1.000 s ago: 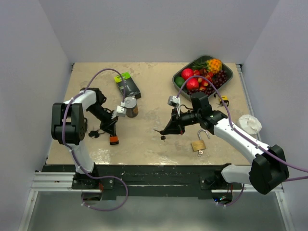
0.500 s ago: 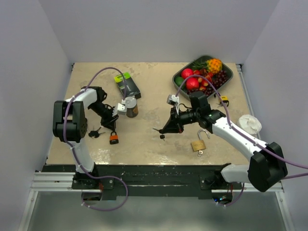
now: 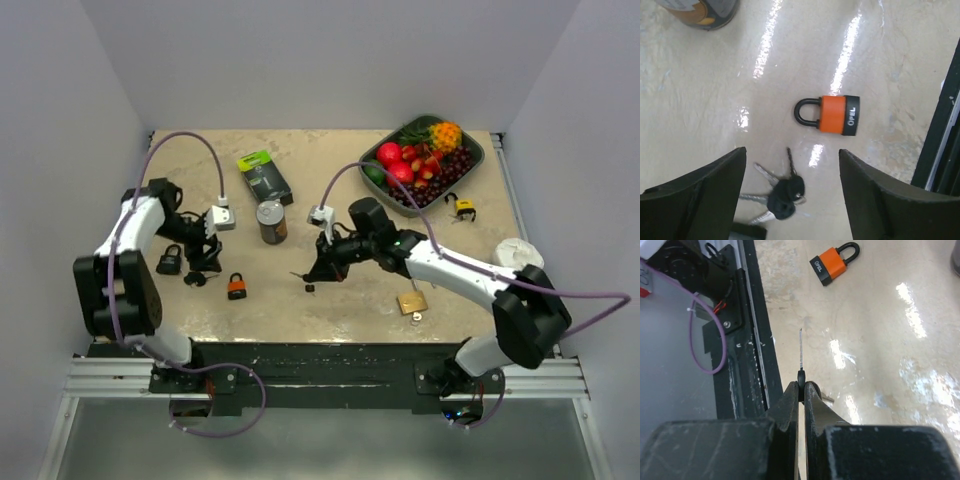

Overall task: Lock with the key
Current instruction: Place the key at the center of the board.

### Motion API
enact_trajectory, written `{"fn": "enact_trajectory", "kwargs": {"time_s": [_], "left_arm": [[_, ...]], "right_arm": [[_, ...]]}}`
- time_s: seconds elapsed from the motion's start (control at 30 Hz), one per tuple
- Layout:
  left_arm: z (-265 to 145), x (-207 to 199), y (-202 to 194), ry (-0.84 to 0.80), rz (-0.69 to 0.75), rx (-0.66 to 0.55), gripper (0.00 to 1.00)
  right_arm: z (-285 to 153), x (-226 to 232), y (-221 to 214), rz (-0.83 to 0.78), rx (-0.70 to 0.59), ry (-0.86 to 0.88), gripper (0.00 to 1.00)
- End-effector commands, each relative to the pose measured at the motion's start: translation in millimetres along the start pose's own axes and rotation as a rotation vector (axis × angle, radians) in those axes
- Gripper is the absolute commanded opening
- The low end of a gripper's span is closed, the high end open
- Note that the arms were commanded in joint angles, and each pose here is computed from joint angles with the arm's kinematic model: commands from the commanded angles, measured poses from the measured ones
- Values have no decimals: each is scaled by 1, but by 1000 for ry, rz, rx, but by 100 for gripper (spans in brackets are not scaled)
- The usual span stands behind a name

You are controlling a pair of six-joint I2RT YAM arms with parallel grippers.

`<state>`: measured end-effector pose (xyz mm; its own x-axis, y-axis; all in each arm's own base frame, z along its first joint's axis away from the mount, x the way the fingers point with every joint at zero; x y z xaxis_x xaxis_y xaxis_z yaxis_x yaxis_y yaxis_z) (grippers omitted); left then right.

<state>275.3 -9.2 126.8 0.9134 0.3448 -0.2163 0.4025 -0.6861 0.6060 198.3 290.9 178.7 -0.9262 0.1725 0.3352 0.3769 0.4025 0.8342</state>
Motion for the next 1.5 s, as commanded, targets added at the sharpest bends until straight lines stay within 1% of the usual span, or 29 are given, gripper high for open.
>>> {"fn": "enact_trajectory", "kwargs": {"time_s": [0.0,0.03,0.07,0.1,0.13,0.17,0.2,0.23,0.3,0.33,0.47,0.57,0.63,0.77,0.97,1.13,1.37,1.4,1.47], "left_arm": [[-12,-39,5,97,38,-126,80],[-1,-52,-7,90,22,-122,86],[1,-52,-9,134,38,-134,93],[-5,-58,-6,195,76,-150,95],[6,-65,-18,202,59,-134,97],[7,-62,-17,249,74,-140,97],[7,-64,-17,282,102,-139,95],[16,-69,-24,275,108,-114,94],[24,-70,-21,290,144,-116,94],[30,-72,-25,280,143,-97,93],[44,-68,-21,309,143,-106,90],[47,-63,-24,350,156,-102,89],[50,-62,-30,362,150,-83,88],[54,-59,-33,375,137,-82,87],[55,-53,-37,406,104,-72,85],[55,-50,-38,418,118,-63,83],[55,-42,-35,434,78,-61,78],[54,-41,-34,437,79,-62,78],[55,-41,-35,435,76,-64,77]], "right_arm": [[31,-11,33,-38,-53,-96,0],[36,-11,41,-42,-62,-93,0],[45,-10,39,-35,-47,-89,0],[56,-14,32,-7,-21,-92,0],[62,-15,35,-3,-19,-91,0],[69,-12,34,-1,-8,-84,0],[79,-17,32,-1,-9,-102,0],[84,-18,36,-6,-15,-106,0],[99,-20,29,-2,9,-121,0],[104,-20,32,-6,4,-128,0],[123,-26,28,7,11,-162,0],[131,-31,28,8,4,-172,0],[137,-34,25,17,9,-171,0],[149,-40,25,32,8,-173,0],[161,-49,25,40,14,-189,0],[170,-52,25,44,21,-196,0],[175,-59,20,55,40,-243,0],[175,-59,20,54,40,-249,1],[174,-61,20,54,43,-265,6]]}}
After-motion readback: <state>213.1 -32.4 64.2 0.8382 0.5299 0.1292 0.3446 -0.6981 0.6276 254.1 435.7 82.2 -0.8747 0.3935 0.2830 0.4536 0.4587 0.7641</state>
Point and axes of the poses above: each gripper's point midway between its finger pads, its own z axis out along the fingers, its own x axis along the line the jaws close on, y = z × x, the point moved 5 cm from there along -z, back along the fingers, and after that the axes turned 8 degrees about -z, right-handed, at the moved point
